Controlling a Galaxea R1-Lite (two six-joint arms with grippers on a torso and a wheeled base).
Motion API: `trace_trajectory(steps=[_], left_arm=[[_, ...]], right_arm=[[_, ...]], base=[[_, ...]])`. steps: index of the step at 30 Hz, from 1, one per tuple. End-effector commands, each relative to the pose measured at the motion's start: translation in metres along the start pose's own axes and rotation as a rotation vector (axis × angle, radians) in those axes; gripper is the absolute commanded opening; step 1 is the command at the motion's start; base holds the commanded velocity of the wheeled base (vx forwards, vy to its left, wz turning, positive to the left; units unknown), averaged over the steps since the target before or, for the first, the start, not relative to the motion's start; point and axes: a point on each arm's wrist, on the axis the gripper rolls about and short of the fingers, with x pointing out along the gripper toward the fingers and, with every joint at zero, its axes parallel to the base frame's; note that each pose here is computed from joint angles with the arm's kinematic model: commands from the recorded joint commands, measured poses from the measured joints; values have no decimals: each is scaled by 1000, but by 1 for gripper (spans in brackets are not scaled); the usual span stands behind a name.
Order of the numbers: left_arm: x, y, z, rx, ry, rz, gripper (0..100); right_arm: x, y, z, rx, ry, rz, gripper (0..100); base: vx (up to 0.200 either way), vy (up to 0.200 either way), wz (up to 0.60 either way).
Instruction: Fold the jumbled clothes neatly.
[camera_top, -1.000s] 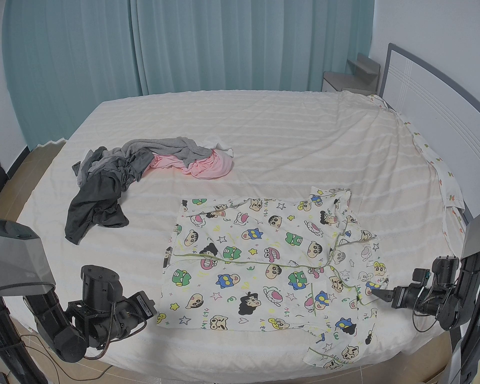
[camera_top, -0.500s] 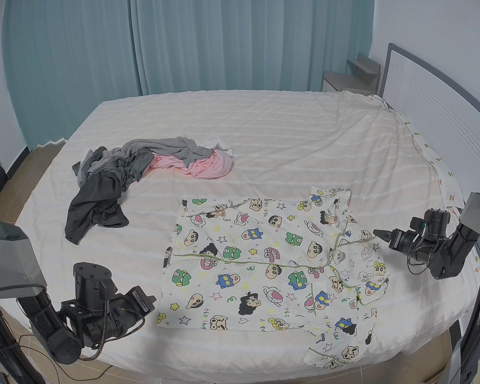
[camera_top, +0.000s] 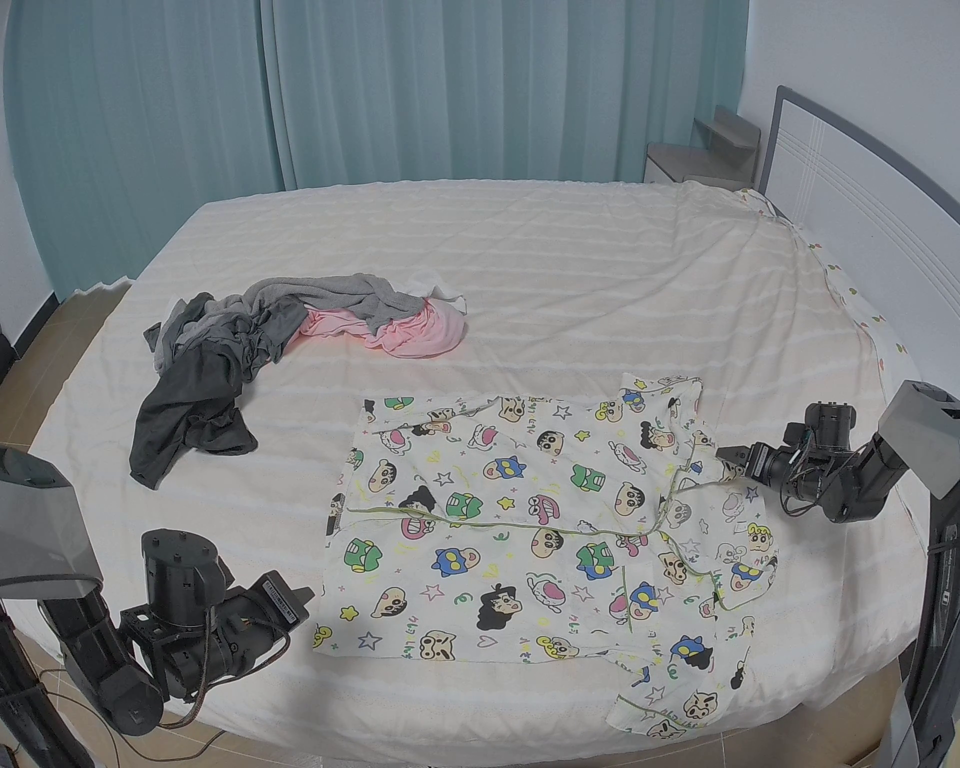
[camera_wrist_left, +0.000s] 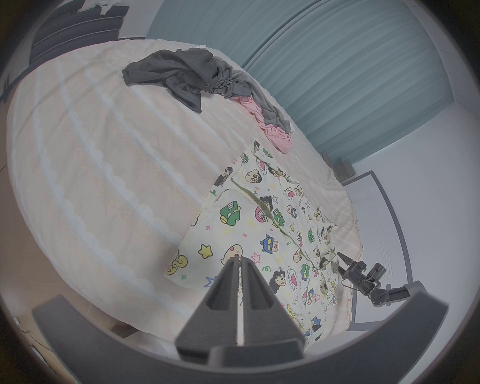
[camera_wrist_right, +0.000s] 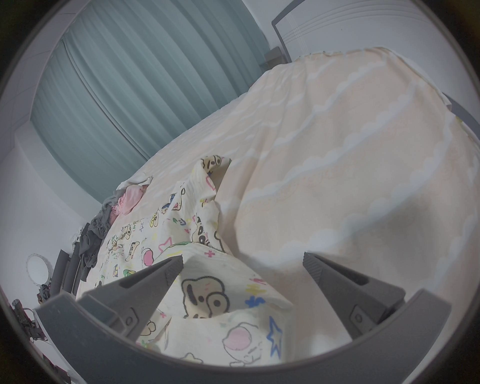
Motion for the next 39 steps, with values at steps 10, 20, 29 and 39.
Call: trace_trajectory(steps=[10, 20, 29, 39], left_arm=[[4, 7, -6, 1, 16, 24, 0], [5, 7, -6, 2, 13, 26, 0], [5, 7, -5, 1, 11, 28, 0], [-1, 22, -8, -107, 3, 54, 0]], right_arm=[[8, 6, -3, -5, 2, 20, 0], [11, 5, 22, 8, -91, 7, 0], [11, -6, 33, 21, -105, -34, 0], [-12, 4, 41, 45, -113, -31, 100]], base=[[0, 0, 0], [0, 0, 0], [0, 0, 0], [0, 0, 0]])
